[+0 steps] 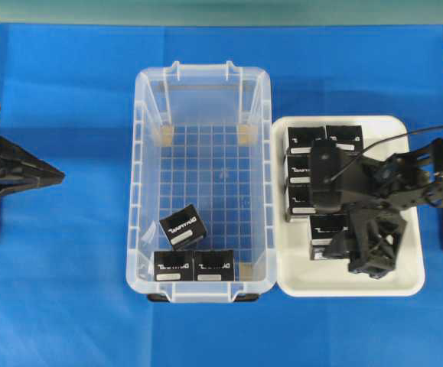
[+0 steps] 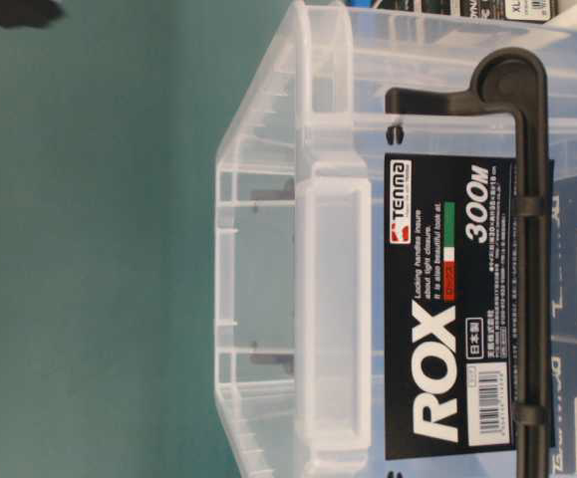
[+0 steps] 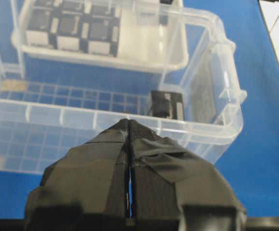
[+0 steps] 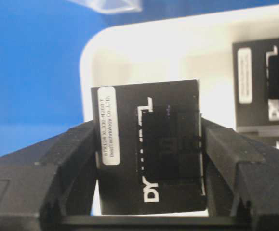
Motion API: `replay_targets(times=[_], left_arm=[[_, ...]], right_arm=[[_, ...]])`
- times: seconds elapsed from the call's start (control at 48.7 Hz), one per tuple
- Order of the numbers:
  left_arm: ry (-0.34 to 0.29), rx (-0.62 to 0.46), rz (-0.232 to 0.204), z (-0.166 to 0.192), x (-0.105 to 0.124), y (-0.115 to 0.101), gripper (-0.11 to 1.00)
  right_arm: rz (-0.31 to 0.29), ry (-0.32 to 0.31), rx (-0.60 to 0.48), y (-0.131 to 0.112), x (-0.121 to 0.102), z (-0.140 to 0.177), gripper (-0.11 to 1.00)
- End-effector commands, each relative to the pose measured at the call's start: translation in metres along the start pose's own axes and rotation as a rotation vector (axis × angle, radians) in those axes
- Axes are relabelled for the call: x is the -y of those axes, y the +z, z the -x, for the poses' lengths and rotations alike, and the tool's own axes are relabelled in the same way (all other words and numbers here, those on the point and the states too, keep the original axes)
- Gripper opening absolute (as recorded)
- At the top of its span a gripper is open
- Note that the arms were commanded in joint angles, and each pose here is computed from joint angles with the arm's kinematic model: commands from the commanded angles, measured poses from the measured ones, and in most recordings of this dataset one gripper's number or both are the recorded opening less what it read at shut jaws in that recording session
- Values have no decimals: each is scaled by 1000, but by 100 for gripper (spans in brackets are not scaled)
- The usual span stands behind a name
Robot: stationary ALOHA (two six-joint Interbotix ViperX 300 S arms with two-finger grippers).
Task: Pick the box from inside the plastic case
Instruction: 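Lower the box into the white tray beside the other boxes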
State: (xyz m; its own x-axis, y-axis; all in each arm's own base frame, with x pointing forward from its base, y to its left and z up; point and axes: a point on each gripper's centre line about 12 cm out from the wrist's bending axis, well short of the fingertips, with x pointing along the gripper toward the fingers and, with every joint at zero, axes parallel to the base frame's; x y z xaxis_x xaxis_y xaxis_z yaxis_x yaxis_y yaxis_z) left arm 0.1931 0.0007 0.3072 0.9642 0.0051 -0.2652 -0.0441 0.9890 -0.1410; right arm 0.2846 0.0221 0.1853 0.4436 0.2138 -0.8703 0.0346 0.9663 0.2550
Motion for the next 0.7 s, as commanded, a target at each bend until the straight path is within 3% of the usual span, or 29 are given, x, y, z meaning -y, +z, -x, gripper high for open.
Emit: replay_targets(times=[0.0, 0.267, 0.677], left_arm=[[-1, 18, 1, 0, 1, 7, -3], [-1, 22, 2, 1, 1, 9, -3], [1, 5, -1, 1, 1, 7, -3]], right_arm=[[11, -9, 2, 2, 1, -13, 62], [29, -45, -3, 3, 11, -47, 62], [19, -58, -1, -5, 14, -53, 62]])
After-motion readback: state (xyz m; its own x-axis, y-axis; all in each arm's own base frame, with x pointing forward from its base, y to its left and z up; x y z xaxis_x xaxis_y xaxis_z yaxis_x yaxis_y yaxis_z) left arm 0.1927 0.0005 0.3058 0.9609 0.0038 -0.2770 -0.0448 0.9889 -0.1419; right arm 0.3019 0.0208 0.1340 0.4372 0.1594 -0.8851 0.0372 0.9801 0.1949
